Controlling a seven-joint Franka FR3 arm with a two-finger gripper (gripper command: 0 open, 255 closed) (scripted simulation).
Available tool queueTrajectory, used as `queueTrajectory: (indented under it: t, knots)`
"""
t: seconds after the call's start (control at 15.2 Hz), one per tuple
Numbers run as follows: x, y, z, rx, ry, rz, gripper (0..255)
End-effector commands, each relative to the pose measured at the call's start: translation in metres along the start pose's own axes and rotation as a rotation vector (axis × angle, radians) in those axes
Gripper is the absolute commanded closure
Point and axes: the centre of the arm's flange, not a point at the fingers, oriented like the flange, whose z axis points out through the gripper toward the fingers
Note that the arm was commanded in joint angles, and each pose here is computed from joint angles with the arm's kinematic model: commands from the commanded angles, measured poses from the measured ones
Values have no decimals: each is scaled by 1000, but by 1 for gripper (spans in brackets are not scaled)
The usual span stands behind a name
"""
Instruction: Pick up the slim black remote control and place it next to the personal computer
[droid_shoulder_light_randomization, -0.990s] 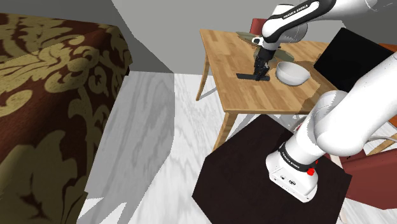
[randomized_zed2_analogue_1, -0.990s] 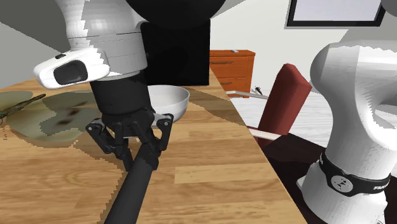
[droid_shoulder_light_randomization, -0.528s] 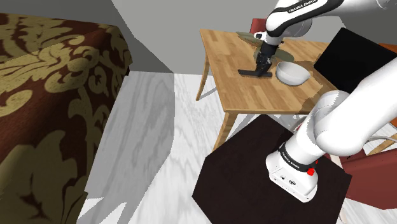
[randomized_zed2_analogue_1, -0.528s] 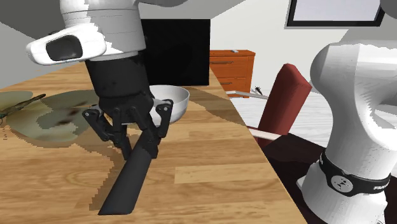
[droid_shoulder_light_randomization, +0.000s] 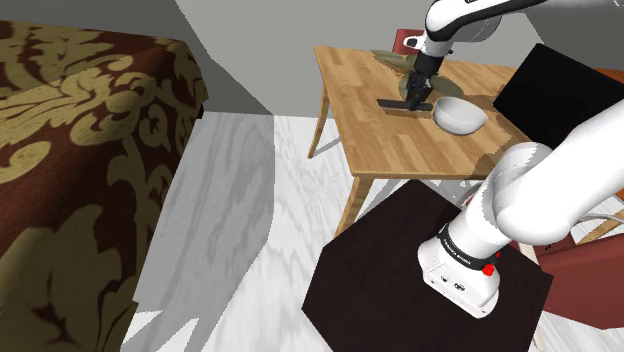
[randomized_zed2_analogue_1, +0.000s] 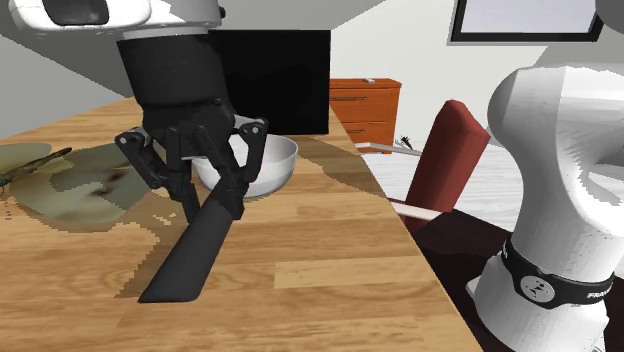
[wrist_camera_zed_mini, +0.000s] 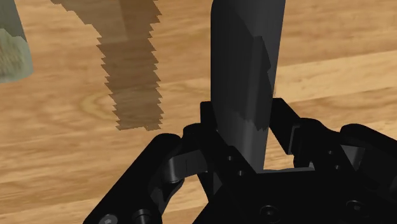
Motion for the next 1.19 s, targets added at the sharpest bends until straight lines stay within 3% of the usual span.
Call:
queueTrajectory:
  t: [0.0,1.12]
  knots:
    - [-1,-2,-12,0,0,0,255]
    - [-2,-9,-101,0,0,0,255]
